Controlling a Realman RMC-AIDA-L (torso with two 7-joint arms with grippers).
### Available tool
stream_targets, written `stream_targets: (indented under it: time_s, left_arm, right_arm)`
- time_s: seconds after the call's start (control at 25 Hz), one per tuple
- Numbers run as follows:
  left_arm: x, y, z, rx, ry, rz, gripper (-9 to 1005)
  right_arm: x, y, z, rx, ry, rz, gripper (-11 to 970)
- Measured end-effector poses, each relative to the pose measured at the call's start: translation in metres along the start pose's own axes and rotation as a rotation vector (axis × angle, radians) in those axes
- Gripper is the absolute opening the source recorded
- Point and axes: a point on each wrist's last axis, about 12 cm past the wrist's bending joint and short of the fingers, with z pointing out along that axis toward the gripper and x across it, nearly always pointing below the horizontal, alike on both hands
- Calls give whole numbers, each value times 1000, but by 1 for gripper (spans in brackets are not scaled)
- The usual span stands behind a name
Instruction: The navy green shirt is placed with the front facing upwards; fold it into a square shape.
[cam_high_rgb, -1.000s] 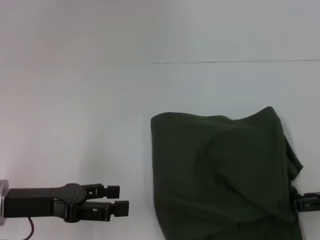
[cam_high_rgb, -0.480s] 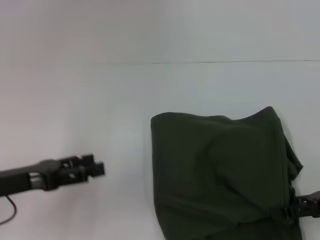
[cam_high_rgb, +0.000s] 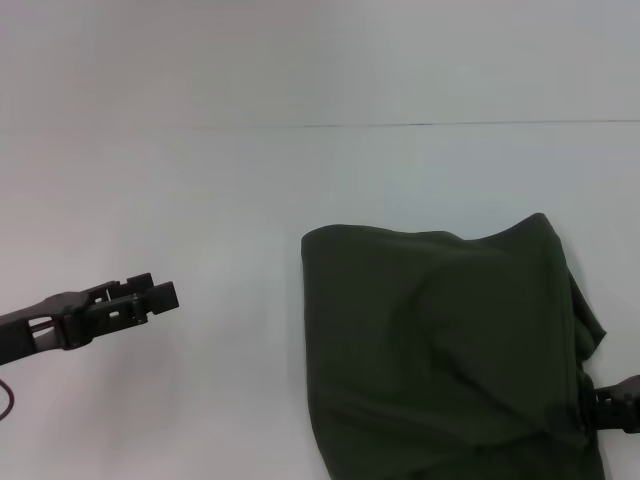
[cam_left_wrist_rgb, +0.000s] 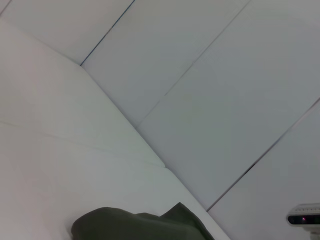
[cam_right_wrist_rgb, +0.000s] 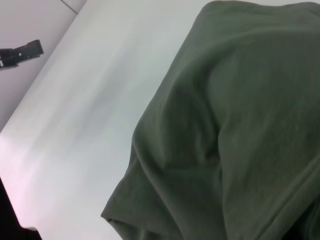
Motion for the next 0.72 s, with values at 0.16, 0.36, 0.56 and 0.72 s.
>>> stream_targets:
  time_s: [0.16, 0.36, 0.56, 0.72]
  left_arm:
    - [0, 0, 0, 0, -2, 1, 948]
    - [1, 0, 0, -1, -4, 0, 947]
    - [2, 0, 0, -1, -7, -2, 947]
    - [2, 0, 0, 0, -7, -3, 947]
  right_arm:
    - [-1, 0, -2, -1, 5, -5, 205]
    - [0, 1, -4, -11, 8, -16, 106]
    - [-1, 4, -16, -44, -5, -38, 25]
    - [-2, 4, -29, -53, -26, -46, 20]
